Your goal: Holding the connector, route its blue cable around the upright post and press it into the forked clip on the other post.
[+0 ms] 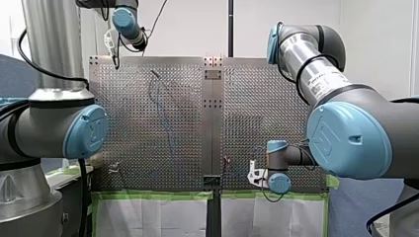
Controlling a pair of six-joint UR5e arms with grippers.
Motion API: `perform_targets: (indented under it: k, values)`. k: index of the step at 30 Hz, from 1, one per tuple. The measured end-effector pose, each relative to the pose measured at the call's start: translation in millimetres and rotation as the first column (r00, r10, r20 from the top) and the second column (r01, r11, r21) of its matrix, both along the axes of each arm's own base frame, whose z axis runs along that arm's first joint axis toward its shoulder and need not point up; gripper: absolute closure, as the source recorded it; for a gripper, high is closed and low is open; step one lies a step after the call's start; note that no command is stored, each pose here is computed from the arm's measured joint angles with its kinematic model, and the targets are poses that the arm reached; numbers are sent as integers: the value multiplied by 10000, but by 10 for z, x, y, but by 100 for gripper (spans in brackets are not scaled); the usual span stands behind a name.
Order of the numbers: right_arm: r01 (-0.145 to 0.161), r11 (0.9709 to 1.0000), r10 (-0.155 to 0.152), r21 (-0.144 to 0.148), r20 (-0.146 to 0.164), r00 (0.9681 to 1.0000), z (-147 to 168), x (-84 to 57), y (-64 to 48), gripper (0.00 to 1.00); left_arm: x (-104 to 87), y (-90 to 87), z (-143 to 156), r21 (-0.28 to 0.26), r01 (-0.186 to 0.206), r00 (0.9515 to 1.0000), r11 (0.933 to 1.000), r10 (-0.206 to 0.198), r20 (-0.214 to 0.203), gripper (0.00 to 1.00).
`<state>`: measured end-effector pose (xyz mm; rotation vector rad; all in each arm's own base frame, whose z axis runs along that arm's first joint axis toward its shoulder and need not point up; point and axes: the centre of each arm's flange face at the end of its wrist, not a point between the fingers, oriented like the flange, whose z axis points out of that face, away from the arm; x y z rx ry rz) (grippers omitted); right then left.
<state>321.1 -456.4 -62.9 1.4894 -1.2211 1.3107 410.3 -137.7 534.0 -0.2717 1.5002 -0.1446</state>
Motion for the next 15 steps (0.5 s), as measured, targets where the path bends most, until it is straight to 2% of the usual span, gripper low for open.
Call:
perform_targets:
  k: [4, 8, 11, 15]
  values:
    - [-2, 10000, 2, -5, 8, 10000, 0, 2, 0, 100, 75, -75, -170, 140, 425, 9969, 9990, -415, -665, 0]
    - [-4, 10000, 4, -13, 12, 10000, 1, 3, -1, 100, 141, -131, -314, 203, 778, 9899, 9968, -748, -1202, 0]
    - [-7, 10000, 7, -24, 9, 10000, 2, 5, -1, 100, 156, -153, -350, 234, 889, 9875, 9958, -850, -1325, 0]
    - [-4, 10000, 5, -40, 16, 10000, 2, 4, -4, 100, 155, -167, -358, 271, 934, 9868, 9953, -889, -1357, 0]
